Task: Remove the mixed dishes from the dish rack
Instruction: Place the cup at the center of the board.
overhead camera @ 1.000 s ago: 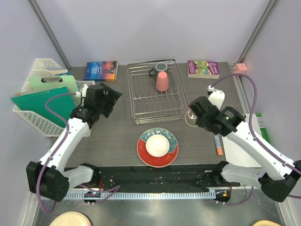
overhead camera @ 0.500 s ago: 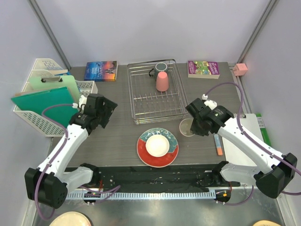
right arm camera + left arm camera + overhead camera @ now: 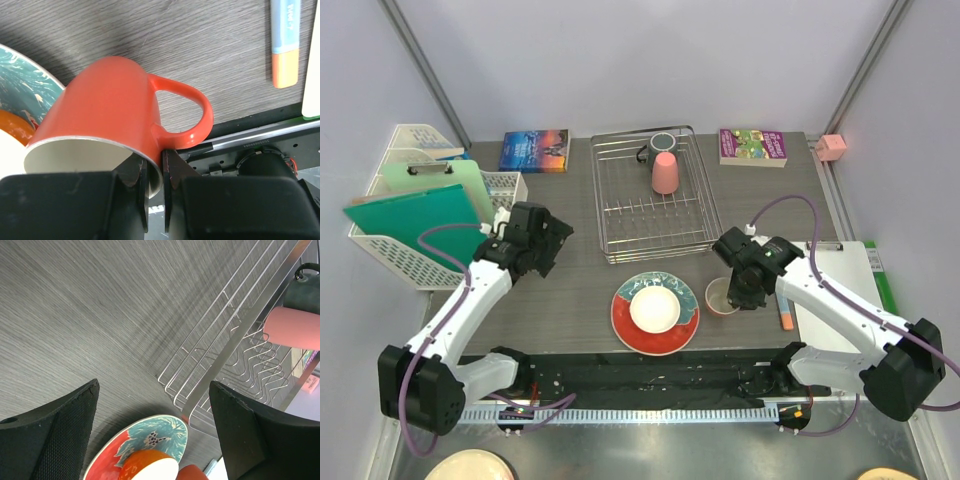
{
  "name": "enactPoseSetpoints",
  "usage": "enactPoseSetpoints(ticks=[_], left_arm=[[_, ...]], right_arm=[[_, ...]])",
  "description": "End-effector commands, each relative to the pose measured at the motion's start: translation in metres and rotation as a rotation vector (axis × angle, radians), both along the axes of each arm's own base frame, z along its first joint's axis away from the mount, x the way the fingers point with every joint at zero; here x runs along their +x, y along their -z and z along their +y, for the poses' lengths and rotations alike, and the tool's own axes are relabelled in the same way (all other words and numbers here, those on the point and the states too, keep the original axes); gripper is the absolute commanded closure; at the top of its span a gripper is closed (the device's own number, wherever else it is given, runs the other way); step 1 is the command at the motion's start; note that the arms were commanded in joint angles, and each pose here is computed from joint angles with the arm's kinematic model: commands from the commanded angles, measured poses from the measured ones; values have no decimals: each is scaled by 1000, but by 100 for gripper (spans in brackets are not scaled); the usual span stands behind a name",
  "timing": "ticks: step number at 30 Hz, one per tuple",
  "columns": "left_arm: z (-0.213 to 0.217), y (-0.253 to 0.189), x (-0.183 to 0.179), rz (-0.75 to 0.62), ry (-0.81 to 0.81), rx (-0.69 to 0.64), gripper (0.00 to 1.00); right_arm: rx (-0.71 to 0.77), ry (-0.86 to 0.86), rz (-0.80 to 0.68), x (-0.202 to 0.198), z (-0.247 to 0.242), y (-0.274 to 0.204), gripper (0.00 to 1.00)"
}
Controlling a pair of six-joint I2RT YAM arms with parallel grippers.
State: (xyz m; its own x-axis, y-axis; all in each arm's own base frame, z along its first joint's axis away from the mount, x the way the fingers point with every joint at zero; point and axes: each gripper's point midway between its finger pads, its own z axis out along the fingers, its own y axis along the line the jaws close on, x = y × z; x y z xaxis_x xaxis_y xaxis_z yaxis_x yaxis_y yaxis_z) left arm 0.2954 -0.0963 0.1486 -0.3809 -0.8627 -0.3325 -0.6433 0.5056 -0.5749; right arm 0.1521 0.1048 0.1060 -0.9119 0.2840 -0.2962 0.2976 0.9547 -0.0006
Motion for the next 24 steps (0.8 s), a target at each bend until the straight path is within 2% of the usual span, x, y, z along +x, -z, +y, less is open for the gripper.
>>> enactPoseSetpoints(ticks=[1,12,16,24], left_arm=[[-4,4,-2,13,7,-6,11],[-9,6,0,-6,33,-21,11],[-11,5,2,-16,39,-22,11],[-12,6,5,-14,45,-22,10]], right_arm=[[62,-21,-8,6,14,-1,99],[74,-68,56,1,21,14,98],[79,-70,55,0,20,15,91],[66,-73,7,5,15,5,71]])
